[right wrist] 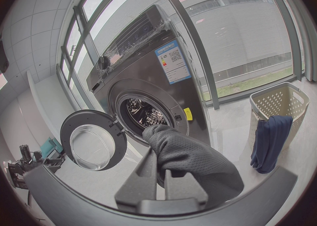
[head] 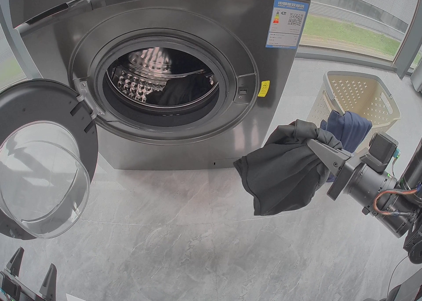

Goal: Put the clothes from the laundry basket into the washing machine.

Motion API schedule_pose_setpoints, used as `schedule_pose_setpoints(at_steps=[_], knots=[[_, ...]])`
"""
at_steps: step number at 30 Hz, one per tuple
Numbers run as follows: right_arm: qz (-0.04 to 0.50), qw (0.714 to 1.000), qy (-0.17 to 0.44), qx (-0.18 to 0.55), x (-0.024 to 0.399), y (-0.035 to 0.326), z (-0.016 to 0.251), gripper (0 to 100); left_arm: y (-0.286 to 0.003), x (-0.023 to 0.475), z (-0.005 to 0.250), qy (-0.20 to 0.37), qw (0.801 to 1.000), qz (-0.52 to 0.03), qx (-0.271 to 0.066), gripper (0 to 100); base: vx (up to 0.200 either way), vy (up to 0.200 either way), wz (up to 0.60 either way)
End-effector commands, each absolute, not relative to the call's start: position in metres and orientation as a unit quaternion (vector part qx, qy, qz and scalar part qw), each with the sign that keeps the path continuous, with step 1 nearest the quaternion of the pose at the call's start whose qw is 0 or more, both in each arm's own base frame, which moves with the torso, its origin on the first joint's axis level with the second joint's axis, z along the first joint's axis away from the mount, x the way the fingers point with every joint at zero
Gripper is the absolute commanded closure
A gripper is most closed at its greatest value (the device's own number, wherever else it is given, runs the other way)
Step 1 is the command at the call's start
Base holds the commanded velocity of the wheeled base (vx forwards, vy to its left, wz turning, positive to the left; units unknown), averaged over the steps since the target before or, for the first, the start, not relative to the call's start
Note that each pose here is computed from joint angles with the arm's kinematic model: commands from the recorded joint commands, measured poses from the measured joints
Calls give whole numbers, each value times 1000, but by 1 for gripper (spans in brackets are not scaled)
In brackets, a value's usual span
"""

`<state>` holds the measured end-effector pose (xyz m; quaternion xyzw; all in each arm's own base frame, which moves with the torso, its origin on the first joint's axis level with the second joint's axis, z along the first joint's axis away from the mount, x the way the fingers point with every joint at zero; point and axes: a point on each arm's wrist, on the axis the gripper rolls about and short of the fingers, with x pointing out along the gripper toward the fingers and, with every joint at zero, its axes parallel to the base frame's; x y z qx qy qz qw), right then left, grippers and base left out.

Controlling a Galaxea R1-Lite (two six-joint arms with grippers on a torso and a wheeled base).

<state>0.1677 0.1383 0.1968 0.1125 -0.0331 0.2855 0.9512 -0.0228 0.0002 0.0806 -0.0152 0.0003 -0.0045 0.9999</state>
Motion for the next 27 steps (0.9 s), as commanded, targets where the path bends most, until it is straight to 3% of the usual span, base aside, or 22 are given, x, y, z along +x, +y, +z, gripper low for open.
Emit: schedule_pose_setpoints(at_steps=[1, 6, 12, 21, 27], knots=[[285, 951, -33, 112, 168, 138, 196, 100, 0, -22, 77, 8, 1000, -4, -15, 0, -200, 0, 0], [285, 951, -33, 113, 168, 138, 197, 100, 0, -22, 76, 8, 1000, -4, -15, 0, -200, 0, 0], [284, 952, -31, 112, 168, 138, 196, 100, 0, -22, 76, 9, 1000, -4, -15, 0, 0, 0, 0], [282, 952, -34, 112, 167, 136, 197, 100, 0, -22, 76, 8, 1000, -4, -15, 0, 0, 200, 0], [296, 947, -31, 121, 165, 139, 197, 100, 0, -22, 77, 8, 1000, -4, -15, 0, 0, 0, 0]])
